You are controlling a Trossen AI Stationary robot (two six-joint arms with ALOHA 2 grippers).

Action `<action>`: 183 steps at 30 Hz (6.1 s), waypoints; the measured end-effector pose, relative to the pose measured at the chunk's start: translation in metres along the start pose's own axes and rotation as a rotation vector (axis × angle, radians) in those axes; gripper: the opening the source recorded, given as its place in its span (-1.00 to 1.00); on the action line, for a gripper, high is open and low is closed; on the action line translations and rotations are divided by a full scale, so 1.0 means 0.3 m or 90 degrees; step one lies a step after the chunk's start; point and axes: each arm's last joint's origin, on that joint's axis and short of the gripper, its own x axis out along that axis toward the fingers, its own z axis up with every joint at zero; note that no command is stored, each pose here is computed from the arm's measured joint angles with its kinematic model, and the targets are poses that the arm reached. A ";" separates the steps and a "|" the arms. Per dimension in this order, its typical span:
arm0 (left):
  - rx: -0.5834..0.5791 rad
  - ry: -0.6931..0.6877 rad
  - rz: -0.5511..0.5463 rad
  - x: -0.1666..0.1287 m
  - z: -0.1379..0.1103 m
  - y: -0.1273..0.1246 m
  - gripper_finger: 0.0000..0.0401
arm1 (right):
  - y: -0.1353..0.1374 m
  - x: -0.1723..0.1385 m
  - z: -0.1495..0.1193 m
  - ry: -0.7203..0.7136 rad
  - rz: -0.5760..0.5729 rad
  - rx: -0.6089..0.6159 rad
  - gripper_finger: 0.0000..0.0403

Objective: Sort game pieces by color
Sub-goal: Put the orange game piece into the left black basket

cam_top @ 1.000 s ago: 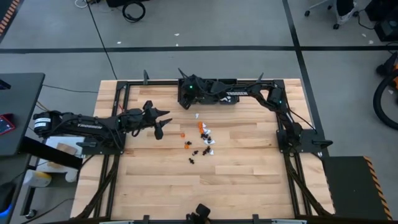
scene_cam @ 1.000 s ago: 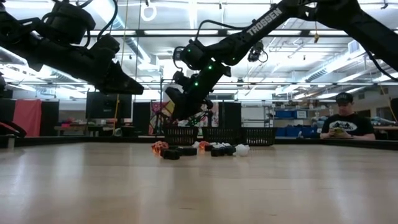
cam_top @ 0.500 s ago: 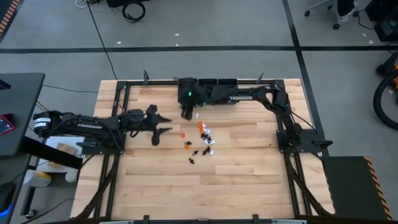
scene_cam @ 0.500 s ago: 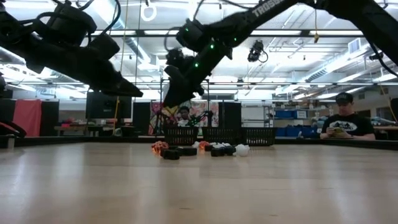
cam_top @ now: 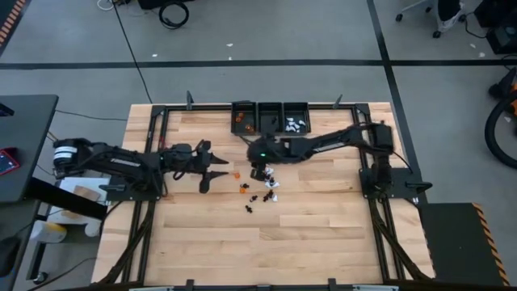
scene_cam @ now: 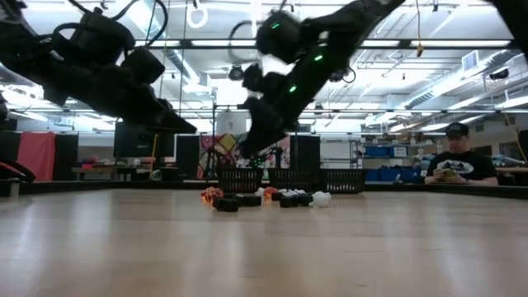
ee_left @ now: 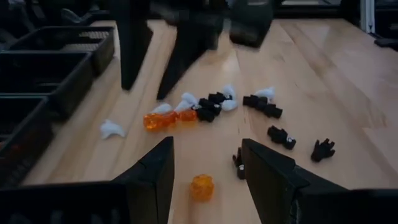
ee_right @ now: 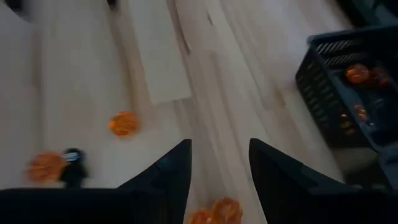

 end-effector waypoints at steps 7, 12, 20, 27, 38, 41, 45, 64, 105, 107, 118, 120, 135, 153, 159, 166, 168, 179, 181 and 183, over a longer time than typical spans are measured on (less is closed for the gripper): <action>0.003 -0.007 0.005 0.062 -0.034 -0.001 -0.17 | 0.024 -0.104 -0.156 -0.136 0.020 0.020 -0.18; -0.004 0.011 0.017 0.117 -0.043 0.006 -0.17 | 0.051 -0.149 -0.260 -0.238 0.012 0.033 -0.18; -0.014 0.069 0.019 0.224 -0.080 0.007 -0.17 | 0.057 -0.184 -0.319 -0.338 0.012 0.051 -0.18; -0.015 0.077 0.024 0.254 -0.129 0.015 -0.17 | 0.058 -0.184 -0.322 -0.335 0.021 0.048 -0.18; -0.012 0.090 0.025 0.287 -0.208 0.014 -0.17 | 0.058 -0.183 -0.322 -0.335 0.030 0.042 -0.18; -0.010 0.100 0.025 0.287 -0.212 0.013 -0.23 | 0.058 -0.183 -0.322 -0.335 0.028 0.031 -0.18; -0.005 0.107 0.025 0.287 -0.216 0.013 -0.39 | 0.058 -0.182 -0.323 -0.333 0.026 0.024 -0.18; 0.006 0.099 0.026 0.280 -0.196 0.014 -0.66 | 0.062 -0.182 -0.325 -0.331 0.044 0.022 -0.18; 0.046 0.104 0.150 0.418 0.079 0.277 -0.63 | 0.058 -0.173 -0.338 -0.300 0.016 0.001 -0.18; 0.045 0.094 0.161 0.422 0.101 0.298 -0.63 | 0.058 -0.171 -0.342 -0.293 0.016 0.002 -0.18; -0.047 0.060 0.241 0.398 0.155 0.450 -0.63 | 0.059 -0.171 -0.342 -0.292 0.020 -0.001 -0.18; -0.069 0.054 0.261 0.383 0.151 0.481 -0.63 | 0.059 -0.171 -0.342 -0.292 0.020 -0.002 -0.18; -0.114 0.049 0.297 0.375 0.101 0.548 -0.38 | 0.059 -0.172 -0.341 -0.294 0.021 0.003 -0.18; 0.049 0.013 0.245 0.244 0.249 0.331 -0.16 | 0.076 -0.219 -0.322 -0.306 0.000 -0.015 -0.18; 0.066 0.018 0.187 0.200 0.191 0.210 -0.21 | 0.073 -0.213 -0.333 -0.281 -0.007 -0.020 -0.18; 0.071 0.081 0.117 0.184 0.078 0.102 -0.21 | 0.070 -0.212 -0.336 -0.274 -0.022 -0.017 -0.18; 0.072 0.092 0.103 0.181 0.059 0.080 -0.21 | 0.070 -0.212 -0.336 -0.274 -0.022 -0.017 -0.18; 0.078 0.102 0.057 0.184 0.047 0.016 -0.22 | 0.052 -0.201 -0.344 -0.252 -0.021 0.038 -0.18; 0.064 0.100 0.059 0.185 0.048 0.018 -0.22 | 0.052 -0.201 -0.344 -0.253 -0.019 0.046 -0.18; 0.062 0.101 0.060 0.184 0.048 0.018 -0.22 | 0.052 -0.201 -0.344 -0.253 -0.020 0.041 -0.18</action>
